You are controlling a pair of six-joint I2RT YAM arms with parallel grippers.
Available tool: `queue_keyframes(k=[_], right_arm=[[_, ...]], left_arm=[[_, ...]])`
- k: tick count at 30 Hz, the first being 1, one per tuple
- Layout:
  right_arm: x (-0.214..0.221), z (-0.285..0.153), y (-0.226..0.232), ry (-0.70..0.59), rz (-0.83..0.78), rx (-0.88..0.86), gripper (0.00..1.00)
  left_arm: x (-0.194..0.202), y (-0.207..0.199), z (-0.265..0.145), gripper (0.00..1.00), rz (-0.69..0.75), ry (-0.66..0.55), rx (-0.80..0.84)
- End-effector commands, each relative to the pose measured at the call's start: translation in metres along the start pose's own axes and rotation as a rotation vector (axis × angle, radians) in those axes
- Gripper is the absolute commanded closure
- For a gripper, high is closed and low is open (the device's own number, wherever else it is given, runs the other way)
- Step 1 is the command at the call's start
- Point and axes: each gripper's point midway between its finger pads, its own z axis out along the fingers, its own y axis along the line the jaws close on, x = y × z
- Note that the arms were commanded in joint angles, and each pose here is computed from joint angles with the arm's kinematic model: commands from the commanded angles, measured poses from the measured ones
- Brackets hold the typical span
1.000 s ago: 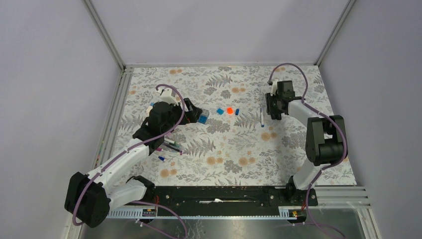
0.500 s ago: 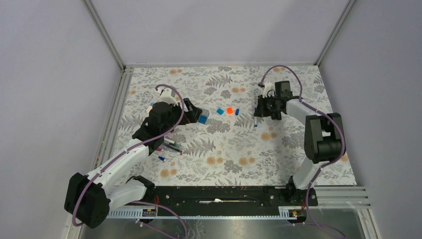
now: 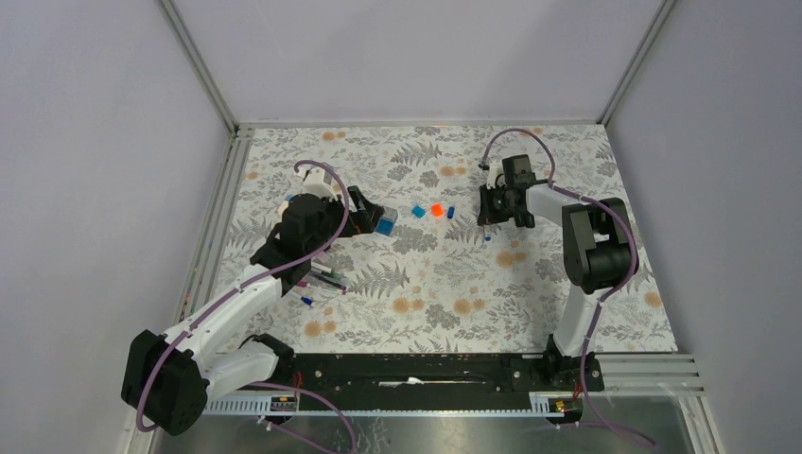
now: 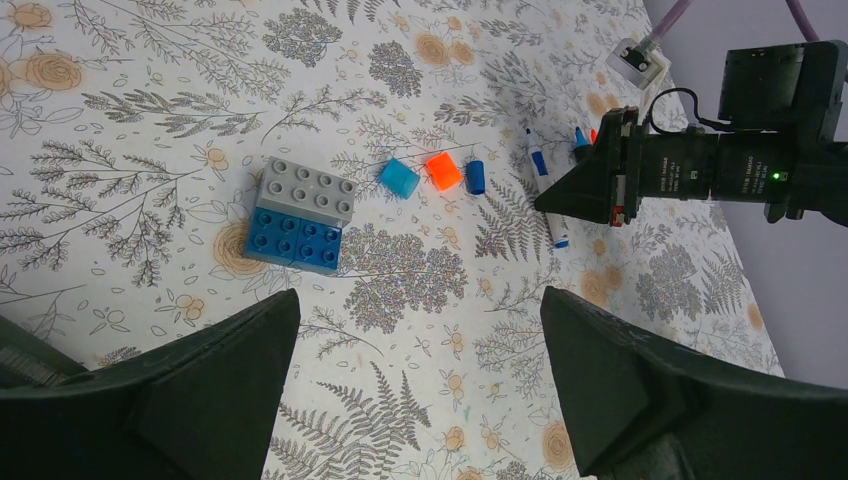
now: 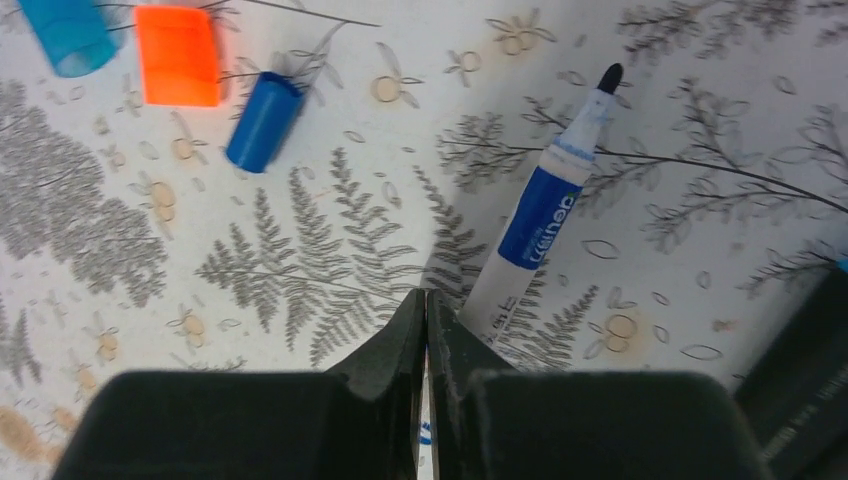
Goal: Open the pen caps
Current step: Place the pen at the center of the board.
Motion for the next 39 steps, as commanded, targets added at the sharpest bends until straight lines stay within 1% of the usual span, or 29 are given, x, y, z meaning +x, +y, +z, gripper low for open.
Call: queue_keyframes(k=[1,5,11,17,25,29,30,32,34,36,39], right_arm=[[-0.018,-0.010,-0.022,-0.040,-0.023,0.150,0.92],[-0.020,-0.017,-0.030,-0.045,-0.043,0.202,0.91],[-0.029,-0.032,-0.023,-0.082,-0.080,0.194,0.90],[-0.030,-0.039,-0.010,-0.099,-0.109,0.126,0.87],[-0.024,-0.035,-0.016,-0.082,-0.094,0.125,0.84],[-0.024,-0.039,-0.010,-0.079,-0.103,0.075,0.82],[-0.024,-0.040,-0.005,-0.073,-0.117,0.040,0.79],[-0.021,-0.046,0.011,-0.056,-0.158,-0.067,0.69],[-0.020,-0.056,0.027,-0.059,-0.184,-0.171,0.62],[-0.021,-0.068,0.036,-0.088,-0.199,-0.244,0.57],[-0.023,-0.086,0.040,-0.137,-0.209,-0.292,0.48]], left_arm=[[-0.019,-0.011,-0.003,0.01,0.001,-0.058,0.035],[-0.020,-0.012,-0.002,0.01,0.002,-0.059,0.037],[-0.020,-0.011,-0.003,0.01,0.003,-0.061,0.035],[-0.020,-0.012,-0.002,0.01,0.002,-0.058,0.039],[-0.019,-0.010,-0.004,0.01,0.001,-0.063,0.032],[-0.018,-0.008,-0.004,0.01,-0.004,-0.060,0.028],[-0.017,-0.007,-0.003,0.01,-0.009,-0.059,0.026],[-0.015,-0.003,-0.002,0.01,-0.032,-0.051,0.016],[-0.011,0.008,0.000,0.01,-0.086,-0.039,-0.038],[-0.004,0.021,0.001,0.01,-0.110,-0.013,-0.095],[0.013,0.033,-0.002,0.01,-0.115,0.062,-0.143]])
